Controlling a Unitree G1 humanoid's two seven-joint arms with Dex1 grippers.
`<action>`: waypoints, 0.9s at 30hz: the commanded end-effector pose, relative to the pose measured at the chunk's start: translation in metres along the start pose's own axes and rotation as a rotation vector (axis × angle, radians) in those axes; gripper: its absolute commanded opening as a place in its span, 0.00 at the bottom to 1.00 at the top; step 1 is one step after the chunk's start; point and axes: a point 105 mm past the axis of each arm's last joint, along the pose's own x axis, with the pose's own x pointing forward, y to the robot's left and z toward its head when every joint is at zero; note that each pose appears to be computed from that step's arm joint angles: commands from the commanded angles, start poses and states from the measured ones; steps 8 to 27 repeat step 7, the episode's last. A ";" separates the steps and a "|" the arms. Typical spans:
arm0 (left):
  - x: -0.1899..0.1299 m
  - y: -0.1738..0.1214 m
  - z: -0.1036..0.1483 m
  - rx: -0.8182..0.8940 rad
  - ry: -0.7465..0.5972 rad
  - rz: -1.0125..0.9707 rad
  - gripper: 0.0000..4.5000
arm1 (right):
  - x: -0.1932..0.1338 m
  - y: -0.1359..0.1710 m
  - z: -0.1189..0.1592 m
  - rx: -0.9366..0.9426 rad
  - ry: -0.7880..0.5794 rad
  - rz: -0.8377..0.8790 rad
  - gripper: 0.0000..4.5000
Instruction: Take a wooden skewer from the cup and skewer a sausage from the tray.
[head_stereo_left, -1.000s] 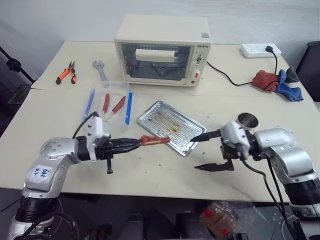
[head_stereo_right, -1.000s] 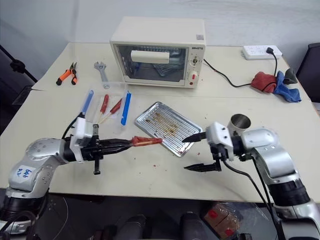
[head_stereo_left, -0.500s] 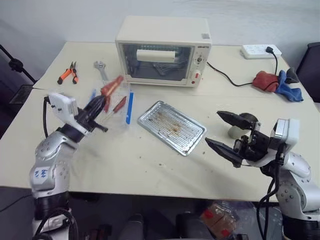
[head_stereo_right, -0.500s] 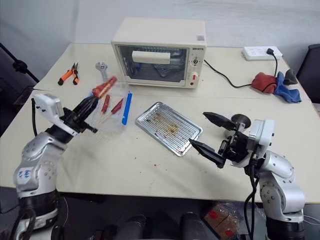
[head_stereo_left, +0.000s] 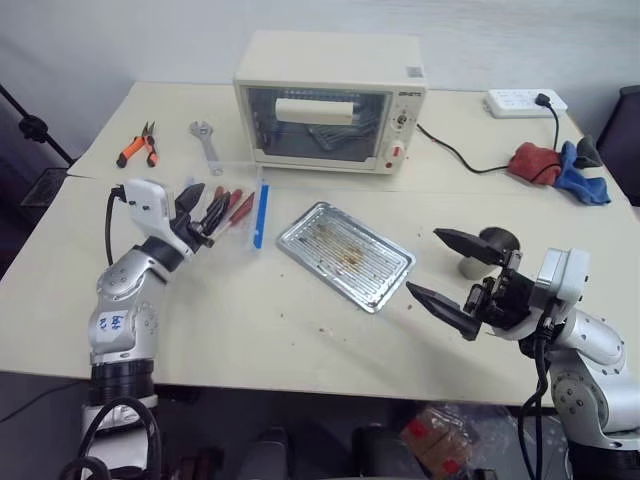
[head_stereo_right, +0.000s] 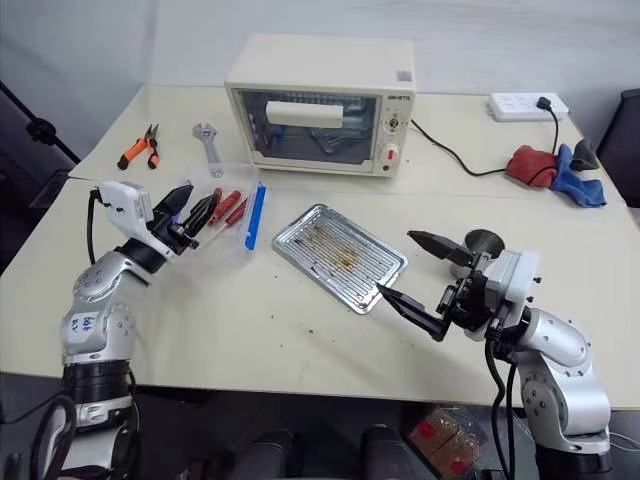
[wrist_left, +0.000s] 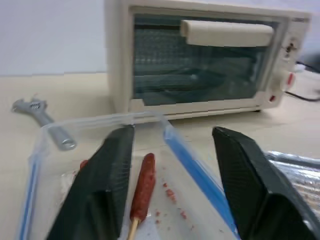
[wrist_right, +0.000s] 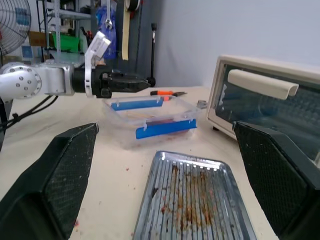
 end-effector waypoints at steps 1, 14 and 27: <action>-0.020 -0.020 0.011 0.188 0.037 -0.195 0.65 | -0.003 0.005 0.006 -0.035 0.018 0.042 1.00; -0.076 -0.040 -0.020 0.307 0.265 -0.470 0.65 | -0.018 0.018 -0.020 0.013 0.153 0.147 1.00; -0.076 -0.040 -0.020 0.307 0.265 -0.470 0.65 | -0.018 0.018 -0.020 0.013 0.153 0.147 1.00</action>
